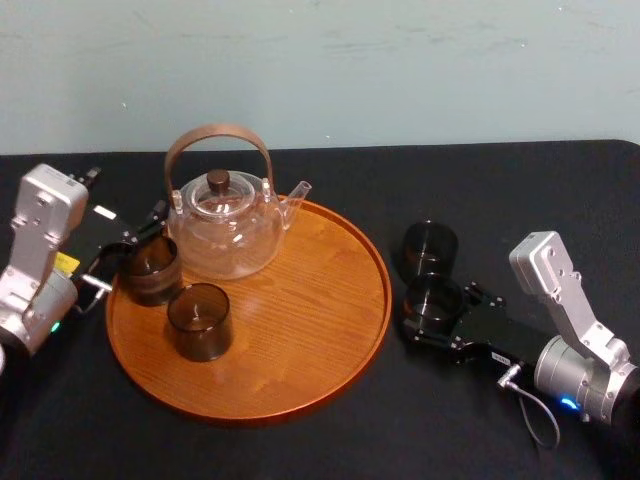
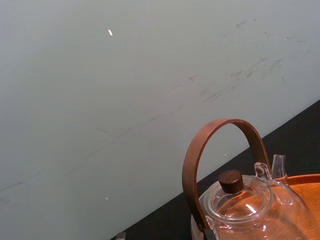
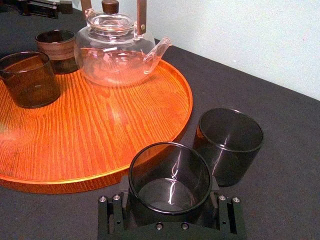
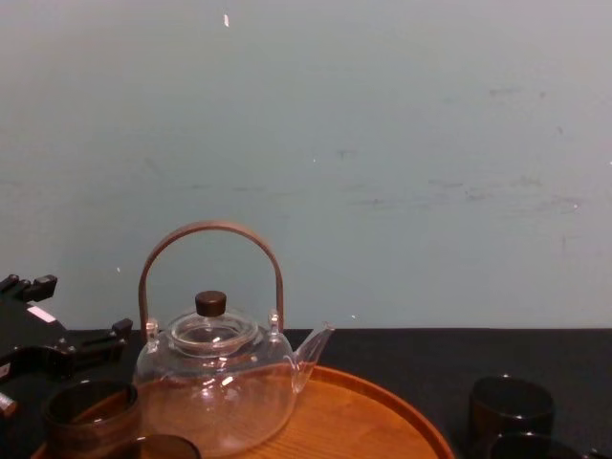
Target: Pick up the glass from the table and place it on the tray.
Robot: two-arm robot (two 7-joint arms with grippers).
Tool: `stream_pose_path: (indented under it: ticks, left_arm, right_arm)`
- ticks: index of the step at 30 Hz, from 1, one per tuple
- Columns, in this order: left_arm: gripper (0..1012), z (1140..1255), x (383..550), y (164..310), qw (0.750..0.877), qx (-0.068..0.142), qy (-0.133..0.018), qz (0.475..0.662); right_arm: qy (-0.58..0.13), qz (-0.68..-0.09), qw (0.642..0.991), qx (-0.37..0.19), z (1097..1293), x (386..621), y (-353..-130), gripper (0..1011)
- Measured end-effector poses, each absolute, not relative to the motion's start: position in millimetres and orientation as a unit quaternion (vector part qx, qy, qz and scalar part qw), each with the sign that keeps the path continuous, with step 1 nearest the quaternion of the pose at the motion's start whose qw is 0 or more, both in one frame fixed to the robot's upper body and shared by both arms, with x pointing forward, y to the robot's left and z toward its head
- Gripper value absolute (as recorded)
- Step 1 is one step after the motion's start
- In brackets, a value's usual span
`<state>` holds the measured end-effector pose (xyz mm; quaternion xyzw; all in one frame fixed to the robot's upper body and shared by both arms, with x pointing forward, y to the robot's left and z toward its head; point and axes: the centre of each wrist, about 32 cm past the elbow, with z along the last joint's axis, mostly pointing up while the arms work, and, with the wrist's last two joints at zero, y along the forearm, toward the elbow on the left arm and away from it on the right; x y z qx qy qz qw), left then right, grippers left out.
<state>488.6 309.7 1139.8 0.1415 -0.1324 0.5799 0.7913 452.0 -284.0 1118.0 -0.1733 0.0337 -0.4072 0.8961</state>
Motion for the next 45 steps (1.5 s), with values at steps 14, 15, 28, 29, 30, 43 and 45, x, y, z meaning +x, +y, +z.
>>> stream_pose_path:
  ticks: [14,15,28,29,30,43,45]
  left_arm:
    - [1001,1139.8,488.6,309.7,0.791,0.142,-0.132,0.580]
    - [1001,1139.8,488.6,309.7,0.791,0.141,-0.132,0.580]
    - [1001,1139.8,488.6,309.7,0.791,0.141,-0.132,0.580]
    - [1001,1139.8,488.6,309.7,0.791,0.142,-0.132,0.580]
    - [1002,1139.8,488.6,309.7,0.791,0.141,-0.132,0.580]
    - [1001,1139.8,488.6,309.7,0.791,0.142,-0.132,0.580]
    - [1001,1139.8,488.6,309.7,0.791,0.142,-0.132,0.580]
  right_arm:
    - [0.030,-0.398,0.902,-0.164,1125.3,452,-282,904]
    - [0.028,-0.397,0.903,-0.163,1126.7,452,-282,904]
    - [-0.006,-0.356,0.922,-0.149,1147.2,446,-255,904]
    - [-0.009,-0.350,0.925,-0.149,1147.9,445,-250,904]
    - [-0.009,-0.350,0.925,-0.149,1147.9,445,-250,904]
    - [-0.018,-0.317,0.936,-0.154,1147.0,450,-210,904]
    - [-0.018,-0.315,0.936,-0.154,1147.0,451,-207,904]
